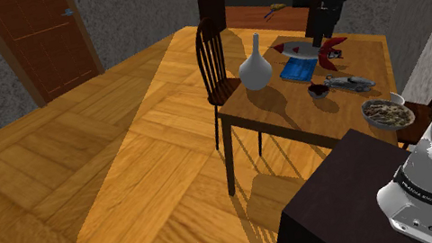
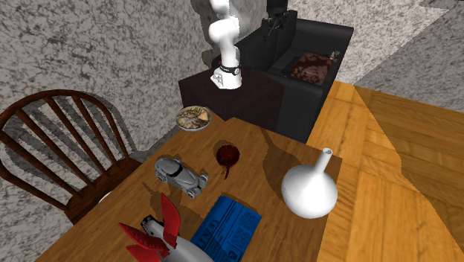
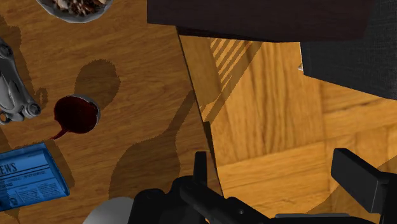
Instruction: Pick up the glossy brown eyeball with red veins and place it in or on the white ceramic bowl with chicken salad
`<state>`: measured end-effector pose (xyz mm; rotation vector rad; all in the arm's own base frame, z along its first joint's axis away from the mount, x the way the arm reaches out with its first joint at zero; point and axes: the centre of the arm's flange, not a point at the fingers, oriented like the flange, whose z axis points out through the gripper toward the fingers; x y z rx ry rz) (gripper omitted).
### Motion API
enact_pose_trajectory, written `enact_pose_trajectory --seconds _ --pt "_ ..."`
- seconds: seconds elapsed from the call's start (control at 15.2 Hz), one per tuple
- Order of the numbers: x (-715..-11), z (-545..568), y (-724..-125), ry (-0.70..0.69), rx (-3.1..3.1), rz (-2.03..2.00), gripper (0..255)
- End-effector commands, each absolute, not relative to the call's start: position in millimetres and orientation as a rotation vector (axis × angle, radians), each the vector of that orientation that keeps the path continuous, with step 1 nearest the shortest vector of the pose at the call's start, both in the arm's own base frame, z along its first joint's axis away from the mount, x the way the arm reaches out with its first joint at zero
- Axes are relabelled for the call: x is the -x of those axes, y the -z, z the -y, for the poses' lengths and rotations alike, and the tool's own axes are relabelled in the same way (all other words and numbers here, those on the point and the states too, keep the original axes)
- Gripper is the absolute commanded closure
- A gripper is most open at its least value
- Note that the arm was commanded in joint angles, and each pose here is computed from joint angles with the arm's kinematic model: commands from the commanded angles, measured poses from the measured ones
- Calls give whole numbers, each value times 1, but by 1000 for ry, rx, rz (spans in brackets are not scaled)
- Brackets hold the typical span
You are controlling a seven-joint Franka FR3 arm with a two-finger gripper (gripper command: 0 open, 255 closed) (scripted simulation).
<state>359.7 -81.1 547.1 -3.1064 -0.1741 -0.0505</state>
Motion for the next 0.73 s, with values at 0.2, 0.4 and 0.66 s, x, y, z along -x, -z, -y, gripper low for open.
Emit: enact_pose_trajectory --seconds 0.2,0.4,0.66 --pt "-382 145 -514 35 3056 114 0" --pt "-394 182 -493 25 3024 79 0" --pt "-409 231 -464 13 2982 34 0"
